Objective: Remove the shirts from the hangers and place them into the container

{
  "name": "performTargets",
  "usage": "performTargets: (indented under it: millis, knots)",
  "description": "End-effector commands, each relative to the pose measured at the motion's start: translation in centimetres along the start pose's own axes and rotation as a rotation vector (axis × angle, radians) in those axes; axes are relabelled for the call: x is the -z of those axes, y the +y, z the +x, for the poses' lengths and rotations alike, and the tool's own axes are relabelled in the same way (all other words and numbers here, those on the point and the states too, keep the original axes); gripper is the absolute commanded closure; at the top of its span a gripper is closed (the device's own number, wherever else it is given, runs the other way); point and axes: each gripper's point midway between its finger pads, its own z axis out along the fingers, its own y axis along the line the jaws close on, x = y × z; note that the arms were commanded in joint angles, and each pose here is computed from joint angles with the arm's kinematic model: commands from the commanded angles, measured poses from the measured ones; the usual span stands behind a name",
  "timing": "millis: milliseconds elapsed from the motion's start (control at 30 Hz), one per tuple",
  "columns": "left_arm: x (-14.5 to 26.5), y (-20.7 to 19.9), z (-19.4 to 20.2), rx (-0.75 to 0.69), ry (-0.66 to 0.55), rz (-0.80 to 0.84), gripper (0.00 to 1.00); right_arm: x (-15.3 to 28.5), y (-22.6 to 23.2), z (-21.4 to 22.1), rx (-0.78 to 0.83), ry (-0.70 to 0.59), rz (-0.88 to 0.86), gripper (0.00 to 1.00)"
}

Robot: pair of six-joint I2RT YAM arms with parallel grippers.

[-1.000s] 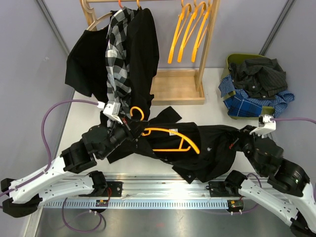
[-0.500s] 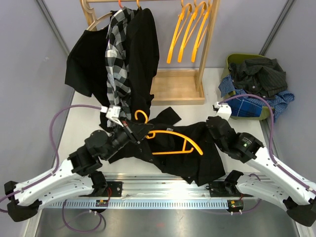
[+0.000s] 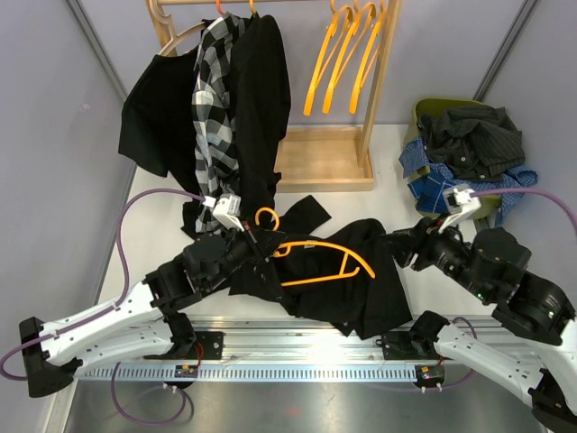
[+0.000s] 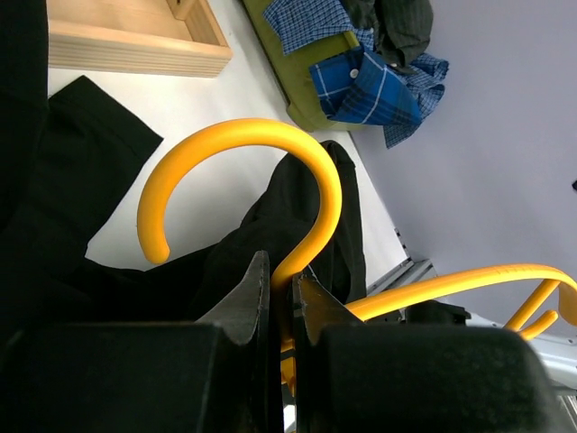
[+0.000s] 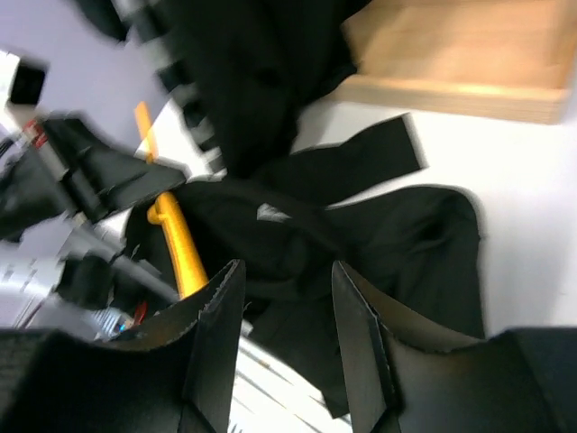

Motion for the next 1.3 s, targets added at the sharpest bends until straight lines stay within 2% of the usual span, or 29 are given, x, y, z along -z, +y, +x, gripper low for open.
performTargets:
  millis: [0,267,633,700,733,800,833,867,900,1000,1100,1133,1267]
  knots:
    - [-0.5,-2.0,-2.6,0.02,-0.064,0.026,1.0,-1.3,3.5,4.3,0.037,0.186,-0.215,0.5]
    - [-1.8,-3.2,-2.8,0.001,-0.046,0.029,1.0,-1.8,5.8,6.6,0.013,0.259,-0.365,0.52]
    - [-3.0,-5.3,-4.0,-0.006,-0.059,0.067,1.0,-2.5,6.3,8.2,-0.004,0.307,-0.402,0.57]
    - [-3.0,-6.0,-4.3,-0.005,-0.057,0.086,1.0,-2.7,6.0,8.3,-0.003,0.306,-0.385,0.67]
    - [-3.0,-6.3,-4.3,-0.004,-0.055,0.095,1.0,-2.8,5.9,8.2,-0.005,0.3,-0.378,0.78]
    - [-3.0,-6.7,-4.2,-0.003,-0.043,0.111,1.0,-2.9,5.6,8.2,-0.004,0.297,-0.36,0.93]
    - [-3.0,-6.7,-4.1,-0.002,-0.039,0.114,1.0,-2.8,5.5,7.9,0.0,0.288,-0.351,0.99]
    - [-3.0,-6.6,-3.9,-0.004,-0.034,0.115,0.99,-2.8,5.2,7.5,0.005,0.268,-0.333,1.0]
    - [-3.0,-6.3,-3.5,-0.008,-0.023,0.109,0.92,-2.5,5.0,7.4,0.007,0.267,-0.322,1.0]
    - [-2.8,-4.1,-1.8,-0.02,0.01,0.052,0.56,-1.4,4.1,5.8,0.035,0.215,-0.273,1.0]
    - [-2.2,-1.7,-0.2,-0.018,0.042,-0.01,0.42,0.4,2.7,3.8,0.069,0.158,-0.202,1.0]
    - [-2.0,0.1,1.3,-0.022,0.074,-0.052,0.4,1.3,2.3,2.0,0.082,0.097,-0.176,1.0]
    - [-0.8,3.3,4.5,0.022,0.12,-0.099,0.4,3.9,1.4,-0.5,0.102,0.024,-0.13,1.0]
